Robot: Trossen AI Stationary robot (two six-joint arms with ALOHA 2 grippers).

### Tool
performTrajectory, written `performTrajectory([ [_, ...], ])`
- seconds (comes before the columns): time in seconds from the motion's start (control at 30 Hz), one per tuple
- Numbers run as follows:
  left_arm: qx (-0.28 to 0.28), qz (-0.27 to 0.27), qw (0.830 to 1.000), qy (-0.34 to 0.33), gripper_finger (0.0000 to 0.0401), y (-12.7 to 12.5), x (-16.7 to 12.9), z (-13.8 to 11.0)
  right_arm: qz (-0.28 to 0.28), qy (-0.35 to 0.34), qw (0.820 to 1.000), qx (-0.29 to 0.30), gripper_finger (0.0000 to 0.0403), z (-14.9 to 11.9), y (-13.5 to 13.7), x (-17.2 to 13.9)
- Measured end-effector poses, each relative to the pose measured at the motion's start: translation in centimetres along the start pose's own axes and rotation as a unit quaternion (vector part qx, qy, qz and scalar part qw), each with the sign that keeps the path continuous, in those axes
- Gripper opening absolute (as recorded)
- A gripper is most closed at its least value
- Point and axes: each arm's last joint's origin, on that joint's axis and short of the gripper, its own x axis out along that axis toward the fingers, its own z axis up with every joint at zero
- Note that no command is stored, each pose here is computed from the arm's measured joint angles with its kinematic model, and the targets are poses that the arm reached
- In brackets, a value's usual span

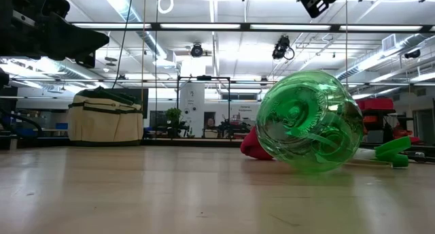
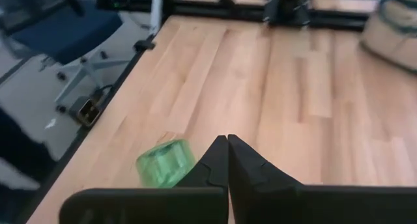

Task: Pick & Place Garden tools in Gardening bag
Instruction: Put the green spray bottle into the gardening bag

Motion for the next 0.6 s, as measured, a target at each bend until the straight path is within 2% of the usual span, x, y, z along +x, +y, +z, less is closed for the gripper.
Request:
performTrajectory([
  [0.17,0.000,0.000,1.000,0.000,0.0044,0.0,0.0,0.0,0.022,0.028,0.999,-0.016,0.0018,-0.4,-0.1,1.0],
  [0.4,0.000,0.000,1.000,0.000,0.0044,0.0,0.0,0.0,-0.023,0.061,0.998,-0.022,0.0033,-0.8,-0.8,2.4],
  [0.5,0.000,0.000,1.000,0.000,0.0044,0.0,0.0,0.0,-0.044,0.074,0.996,-0.002,0.0036,-1.0,-1.1,3.1],
  [0.6,0.000,0.000,1.000,0.000,0.0044,0.0,0.0,0.0,-0.042,0.082,0.996,0.015,0.0039,-1.2,-1.3,3.6],
])
